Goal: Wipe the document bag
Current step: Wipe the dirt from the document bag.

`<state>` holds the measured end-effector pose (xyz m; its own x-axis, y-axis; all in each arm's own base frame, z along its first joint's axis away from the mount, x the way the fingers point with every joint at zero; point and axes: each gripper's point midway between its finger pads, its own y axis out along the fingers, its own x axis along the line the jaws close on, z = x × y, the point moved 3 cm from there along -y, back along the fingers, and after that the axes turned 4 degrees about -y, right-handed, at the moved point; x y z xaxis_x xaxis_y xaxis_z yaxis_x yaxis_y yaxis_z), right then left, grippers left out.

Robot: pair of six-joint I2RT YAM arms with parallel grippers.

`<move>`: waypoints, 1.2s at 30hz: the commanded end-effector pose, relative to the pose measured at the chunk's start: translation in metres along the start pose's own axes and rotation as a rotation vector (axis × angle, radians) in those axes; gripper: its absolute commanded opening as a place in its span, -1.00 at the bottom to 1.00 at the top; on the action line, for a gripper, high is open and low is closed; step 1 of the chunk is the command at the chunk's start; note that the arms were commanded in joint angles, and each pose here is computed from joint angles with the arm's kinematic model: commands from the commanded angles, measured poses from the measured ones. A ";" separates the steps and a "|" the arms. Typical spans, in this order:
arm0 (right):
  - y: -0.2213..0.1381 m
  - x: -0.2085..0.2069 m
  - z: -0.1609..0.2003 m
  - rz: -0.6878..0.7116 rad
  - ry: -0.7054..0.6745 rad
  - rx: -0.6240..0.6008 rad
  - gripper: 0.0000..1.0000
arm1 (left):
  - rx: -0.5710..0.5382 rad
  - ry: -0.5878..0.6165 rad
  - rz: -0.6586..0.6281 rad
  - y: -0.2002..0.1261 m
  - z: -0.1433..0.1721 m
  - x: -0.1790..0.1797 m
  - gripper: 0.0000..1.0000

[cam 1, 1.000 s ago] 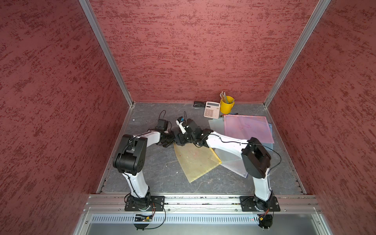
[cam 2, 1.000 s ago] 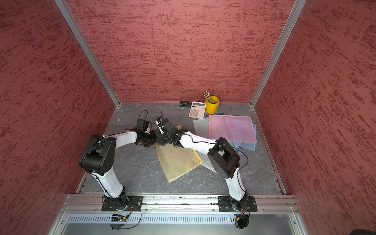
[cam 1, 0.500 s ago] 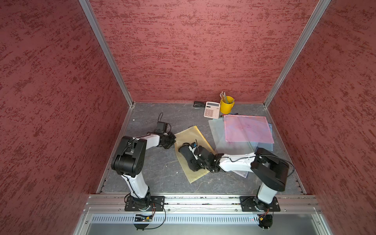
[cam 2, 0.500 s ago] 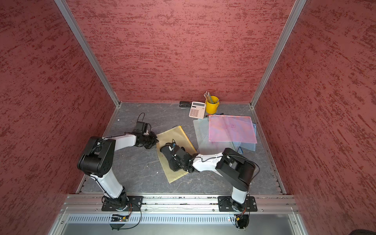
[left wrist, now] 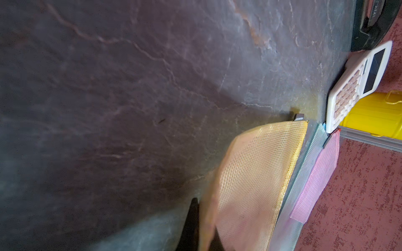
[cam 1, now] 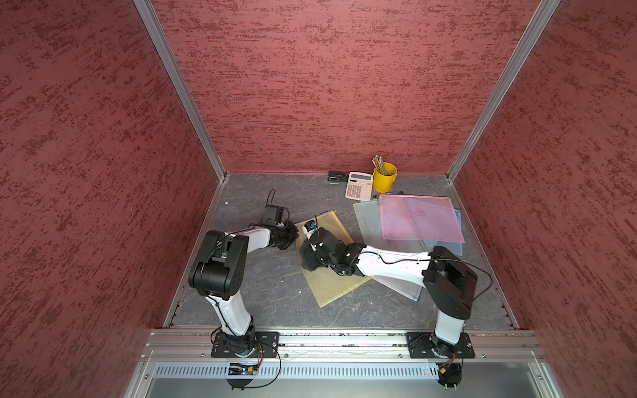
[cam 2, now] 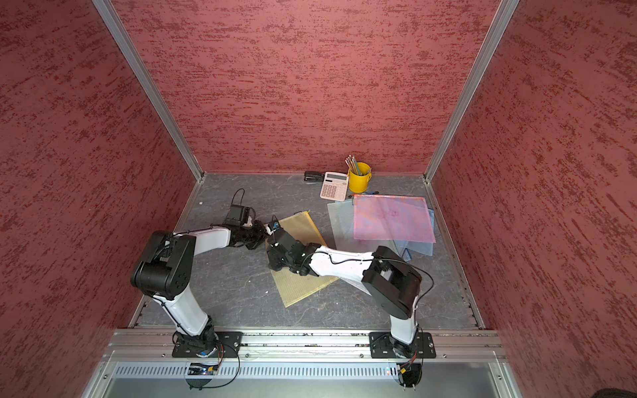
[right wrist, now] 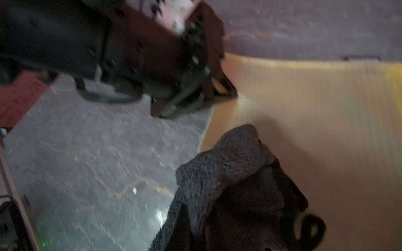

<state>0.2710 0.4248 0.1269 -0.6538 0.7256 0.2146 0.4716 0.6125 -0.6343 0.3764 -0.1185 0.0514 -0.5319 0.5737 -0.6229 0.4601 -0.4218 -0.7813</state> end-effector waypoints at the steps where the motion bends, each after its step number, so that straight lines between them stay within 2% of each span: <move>1: 0.041 0.003 0.045 -0.033 -0.061 0.075 -1.00 | -0.004 -0.002 -0.013 0.006 0.003 0.007 -1.00; 3: 0.051 -0.003 0.073 0.017 -0.063 0.120 -1.00 | -0.002 -0.015 -0.011 0.008 0.005 0.008 -1.00; 8: 0.040 -0.012 0.114 0.077 -0.068 0.179 -1.00 | -0.010 -0.021 -0.019 0.008 0.005 0.006 -1.00; 10: 0.033 -0.018 0.138 0.113 -0.061 0.263 -1.00 | -0.009 -0.014 -0.018 0.006 0.003 0.005 -1.00; 13: 0.001 -0.026 0.178 0.164 -0.013 0.372 -1.00 | -0.019 -0.011 -0.014 -0.001 -0.005 0.006 -1.00; 15: -0.036 -0.034 0.203 0.186 0.061 0.431 -1.00 | -0.022 -0.002 -0.011 -0.006 -0.010 0.008 -1.00; 17: -0.066 -0.040 0.212 0.197 0.122 0.457 -1.00 | -0.011 0.033 -0.009 -0.009 -0.012 0.007 -1.00; 19: -0.085 -0.043 0.196 0.213 0.119 0.416 -1.00 | 0.007 0.077 -0.024 -0.010 -0.010 0.007 -1.00; 22: -0.084 -0.040 0.125 0.206 0.075 0.253 -1.00 | 0.031 0.129 -0.031 -0.009 -0.003 0.007 -1.00; 25: -0.055 -0.017 0.045 0.118 0.011 0.093 -1.00 | 0.040 0.131 -0.036 -0.007 0.003 0.011 -1.00; 28: -0.010 0.014 0.006 0.014 -0.054 0.039 -1.00 | 0.038 0.119 -0.033 -0.006 0.006 0.014 -1.00; 31: 0.036 0.026 0.010 -0.052 -0.065 0.045 -1.00 | 0.038 0.115 -0.035 -0.003 0.008 0.014 -1.00; 33: 0.060 0.022 0.031 -0.053 -0.053 0.095 -1.00 | 0.040 0.103 -0.033 -0.001 0.008 0.014 -1.00; 36: 0.073 0.011 0.071 -0.051 -0.018 0.174 -1.00 | 0.042 0.093 -0.023 0.001 0.008 0.011 -1.00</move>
<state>0.2698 0.4643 0.0680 -0.6761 0.7055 0.2128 0.4087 0.5993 -0.6884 0.3656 -0.1143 0.0445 -0.4733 0.6515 -0.5929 0.4150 -0.4288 -0.8024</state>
